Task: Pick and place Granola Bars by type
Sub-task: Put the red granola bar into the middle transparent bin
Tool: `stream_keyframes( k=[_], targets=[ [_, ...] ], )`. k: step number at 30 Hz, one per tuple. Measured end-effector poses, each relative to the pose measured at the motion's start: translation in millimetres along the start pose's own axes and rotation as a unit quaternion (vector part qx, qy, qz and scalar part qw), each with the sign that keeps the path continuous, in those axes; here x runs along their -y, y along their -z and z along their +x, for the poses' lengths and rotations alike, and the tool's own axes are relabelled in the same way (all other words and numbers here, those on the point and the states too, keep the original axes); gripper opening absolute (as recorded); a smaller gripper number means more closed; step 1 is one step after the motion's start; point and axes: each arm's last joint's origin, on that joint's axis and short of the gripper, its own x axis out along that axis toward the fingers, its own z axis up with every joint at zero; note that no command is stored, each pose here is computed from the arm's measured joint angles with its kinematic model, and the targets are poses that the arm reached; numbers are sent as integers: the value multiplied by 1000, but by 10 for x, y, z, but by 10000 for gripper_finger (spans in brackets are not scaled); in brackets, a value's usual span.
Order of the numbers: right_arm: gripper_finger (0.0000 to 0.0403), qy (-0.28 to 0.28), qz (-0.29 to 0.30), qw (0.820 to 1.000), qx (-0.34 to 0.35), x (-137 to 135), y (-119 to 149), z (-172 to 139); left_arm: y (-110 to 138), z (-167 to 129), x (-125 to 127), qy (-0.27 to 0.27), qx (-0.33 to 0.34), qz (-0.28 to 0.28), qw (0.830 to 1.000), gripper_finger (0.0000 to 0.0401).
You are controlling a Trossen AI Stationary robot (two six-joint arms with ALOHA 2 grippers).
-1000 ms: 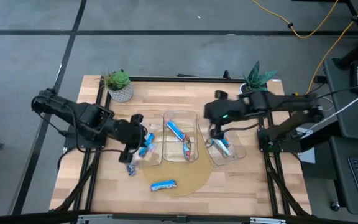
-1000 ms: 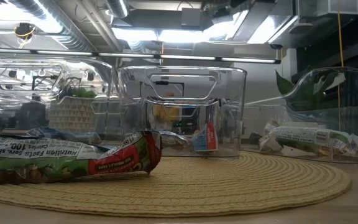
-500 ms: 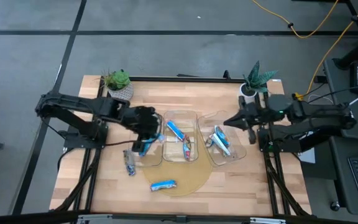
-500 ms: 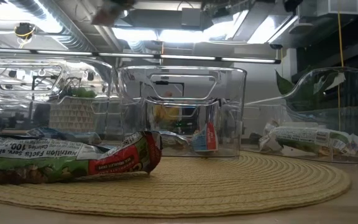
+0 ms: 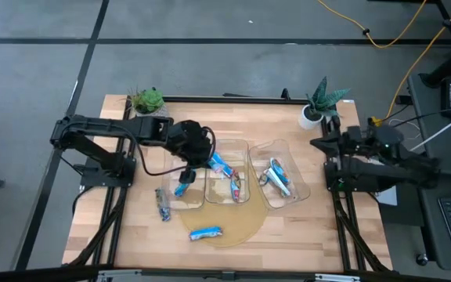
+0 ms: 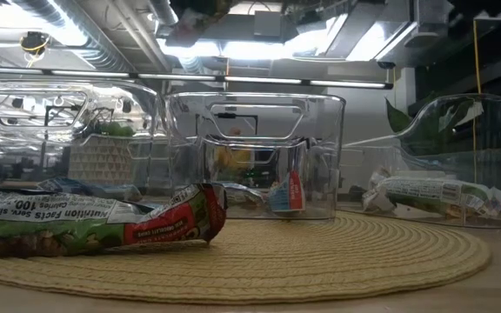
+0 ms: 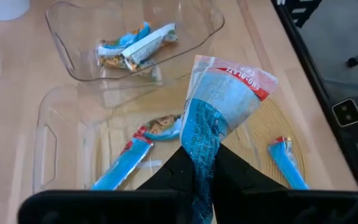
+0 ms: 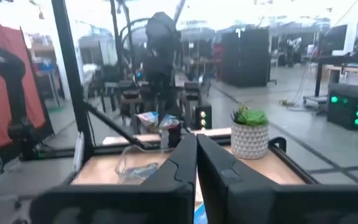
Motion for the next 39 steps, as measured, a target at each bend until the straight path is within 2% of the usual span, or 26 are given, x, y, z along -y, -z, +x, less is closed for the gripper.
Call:
stream_keyframes(
  k=[4, 7, 9, 11, 15, 18, 23, 27, 33, 37, 39],
  targets=[
    [15, 4, 11, 999, 37, 8, 173, -164, -1, 0, 2, 1, 0, -11, 1000, 24],
    [8, 1, 17, 1000, 10, 28, 298, -95, -2, 27, -2, 1, -3, -24, 1000, 24],
    [6, -6, 10, 1000, 24, 38, 326, -23, -20, 41, -6, 1, -6, -31, 1000, 24],
    [6, -20, 22, 999, 18, 55, 491, 32, -61, 55, -11, 1, -5, -31, 1000, 24],
    [13, -56, 53, 995, 66, 79, 762, 120, -160, 146, -43, 5, -6, -25, 1000, 24],
    [7, -84, 82, 991, 68, 90, 1017, 160, -231, 221, -75, 19, -10, -26, 999, 24],
    [6, -134, 106, 984, 46, 11, 1041, 163, -294, 345, -95, 25, -27, -24, 999, 24],
    [4, -164, 77, 983, 21, -59, 1096, 164, -316, 386, -105, 24, -27, -20, 999, 24],
    [4, -91, 31, 993, -68, -70, 1324, 169, -314, 417, -117, 22, -29, -17, 999, 24],
    [4, -53, -44, 995, -67, -57, 1337, 174, -313, 412, -136, 20, -29, -21, 999, 24],
    [4, -40, -64, 995, -63, -49, 1330, 176, -313, 408, -147, 19, -28, -24, 999, 24]
  ],
)
